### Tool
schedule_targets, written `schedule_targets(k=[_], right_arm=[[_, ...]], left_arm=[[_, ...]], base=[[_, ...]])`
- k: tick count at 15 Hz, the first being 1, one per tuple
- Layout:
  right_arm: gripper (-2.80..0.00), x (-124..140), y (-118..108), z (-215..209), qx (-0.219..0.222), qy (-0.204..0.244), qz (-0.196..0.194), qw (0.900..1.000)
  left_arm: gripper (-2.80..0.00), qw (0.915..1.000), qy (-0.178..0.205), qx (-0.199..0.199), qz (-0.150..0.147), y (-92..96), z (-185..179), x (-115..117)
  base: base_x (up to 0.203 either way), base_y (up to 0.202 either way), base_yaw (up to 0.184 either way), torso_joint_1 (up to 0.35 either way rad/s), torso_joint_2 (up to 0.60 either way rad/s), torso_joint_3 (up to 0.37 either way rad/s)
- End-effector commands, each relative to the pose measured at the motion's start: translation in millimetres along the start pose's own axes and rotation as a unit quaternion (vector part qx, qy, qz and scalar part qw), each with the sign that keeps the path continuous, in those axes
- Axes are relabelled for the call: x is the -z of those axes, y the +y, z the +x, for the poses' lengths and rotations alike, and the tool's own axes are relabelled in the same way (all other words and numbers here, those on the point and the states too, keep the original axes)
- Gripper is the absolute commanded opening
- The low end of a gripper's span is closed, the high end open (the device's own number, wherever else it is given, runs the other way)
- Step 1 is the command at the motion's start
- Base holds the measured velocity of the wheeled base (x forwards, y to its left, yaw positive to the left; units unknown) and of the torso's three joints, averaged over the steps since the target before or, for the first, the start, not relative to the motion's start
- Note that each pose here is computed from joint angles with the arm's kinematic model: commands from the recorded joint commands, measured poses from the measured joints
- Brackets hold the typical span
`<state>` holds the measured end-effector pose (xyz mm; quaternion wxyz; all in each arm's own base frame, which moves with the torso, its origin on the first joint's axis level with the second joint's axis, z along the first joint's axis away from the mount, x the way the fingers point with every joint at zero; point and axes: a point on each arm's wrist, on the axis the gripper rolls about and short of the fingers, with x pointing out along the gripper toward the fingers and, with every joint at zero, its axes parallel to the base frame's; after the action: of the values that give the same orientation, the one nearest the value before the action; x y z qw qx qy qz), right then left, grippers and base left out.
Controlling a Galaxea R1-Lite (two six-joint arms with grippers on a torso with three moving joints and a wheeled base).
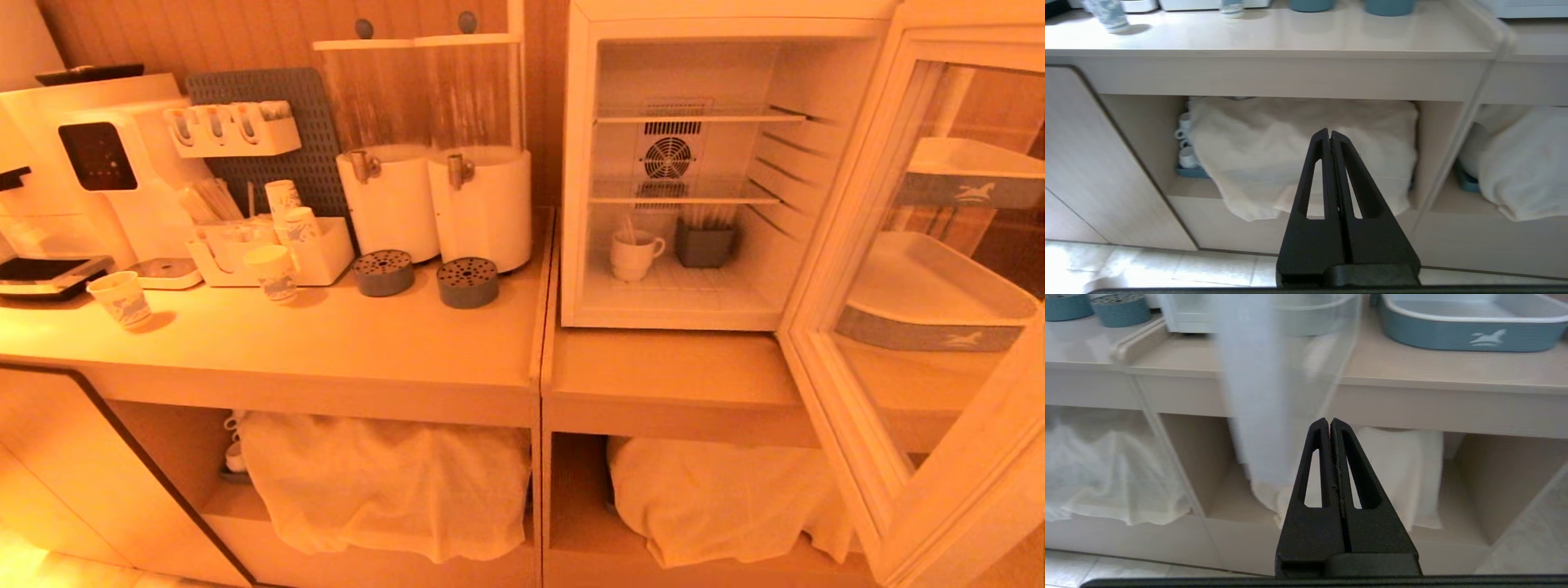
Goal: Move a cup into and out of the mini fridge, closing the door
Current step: Close the freezer door
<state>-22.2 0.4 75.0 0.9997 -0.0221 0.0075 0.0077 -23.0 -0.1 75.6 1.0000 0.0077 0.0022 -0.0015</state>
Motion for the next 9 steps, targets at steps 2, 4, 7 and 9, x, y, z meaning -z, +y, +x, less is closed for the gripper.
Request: schedule_targets(k=[2,4,7,9], right_arm=[[-2.8,0.9,0.0,0.5,-0.001,0.004,0.0,1.0],[-2.8,1.4,0.1,0.0,0.0,-0.001,0.0,1.0],[-2.8,1.2,0.0,0.0,-0.001,-0.002,0.001,1.0],[-2.8,-0.1,-0.1,-0.6,0.002,-0.006,0.01,1.0]], left_arm=[[-2.8,1.0,0.0,0.0,-0.001,0.0,0.0,0.0],[-2.8,1.0,0.0,0.0,-0.005,0.0,0.1,0.3],[-2.8,1.0,0.0,0.0,-0.005,0.0,0.1,0.3],[-2.8,1.0,0.0,0.0,-0.005,0.0,0.1,0.3]], base=[[0.0,-0.188,0.0,0.003,0.0,0.003],[0.0,-0.189,0.001,0.002,0.0,-0.001],[0.0,-0.136,0.0,0.002,0.0,0.003],[0.0,0.0,0.0,0.0,0.0,0.0]])
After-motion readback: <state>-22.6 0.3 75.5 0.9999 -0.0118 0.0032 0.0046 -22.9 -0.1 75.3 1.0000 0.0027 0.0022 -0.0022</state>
